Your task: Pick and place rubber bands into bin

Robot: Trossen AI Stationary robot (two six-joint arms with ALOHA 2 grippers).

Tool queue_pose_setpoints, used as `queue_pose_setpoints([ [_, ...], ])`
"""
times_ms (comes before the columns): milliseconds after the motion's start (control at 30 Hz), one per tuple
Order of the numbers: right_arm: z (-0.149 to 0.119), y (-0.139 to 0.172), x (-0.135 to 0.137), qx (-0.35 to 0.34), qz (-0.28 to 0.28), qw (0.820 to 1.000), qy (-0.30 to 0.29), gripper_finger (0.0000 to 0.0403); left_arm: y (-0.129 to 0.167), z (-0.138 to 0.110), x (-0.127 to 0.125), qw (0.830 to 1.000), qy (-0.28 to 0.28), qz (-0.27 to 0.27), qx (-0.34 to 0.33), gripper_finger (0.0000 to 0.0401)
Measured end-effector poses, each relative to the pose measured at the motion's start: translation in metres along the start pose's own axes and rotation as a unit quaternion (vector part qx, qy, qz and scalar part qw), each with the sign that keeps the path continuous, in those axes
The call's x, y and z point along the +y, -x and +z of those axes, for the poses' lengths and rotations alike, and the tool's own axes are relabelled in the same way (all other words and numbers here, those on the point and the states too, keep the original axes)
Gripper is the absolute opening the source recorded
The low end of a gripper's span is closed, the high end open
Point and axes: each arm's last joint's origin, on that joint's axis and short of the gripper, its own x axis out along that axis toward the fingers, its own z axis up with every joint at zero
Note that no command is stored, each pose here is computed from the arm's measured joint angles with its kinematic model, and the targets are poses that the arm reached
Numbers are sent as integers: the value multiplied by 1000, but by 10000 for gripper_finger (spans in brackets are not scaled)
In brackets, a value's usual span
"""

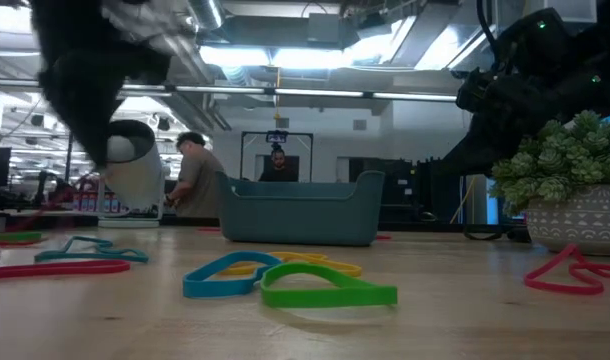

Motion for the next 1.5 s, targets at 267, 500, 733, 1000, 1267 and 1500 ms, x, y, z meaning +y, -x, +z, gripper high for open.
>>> queue_pose_setpoints([
  [267,0,0,0,-2,1,1000,0,84,56,42,0,988,-67,3,-137,1],
  [500,1,0,0,-4,1,1000,0,84,76,93,7,967,-111,2,-230,2],
  [733,1,0,0,-4,1,1000,-1,84,55,144,5,950,-151,-60,-266,1],
  [1000,1,0,0,-3,1,1000,-1,84,-7,159,-11,966,-184,-57,-170,2],
  [1267,1,0,0,-3,1,1000,-2,84,-70,160,-26,974,-206,-62,-72,2],
  [1500,1,0,0,-3,1,1000,-2,84,-89,161,-31,973,-207,-85,-48,36],
])
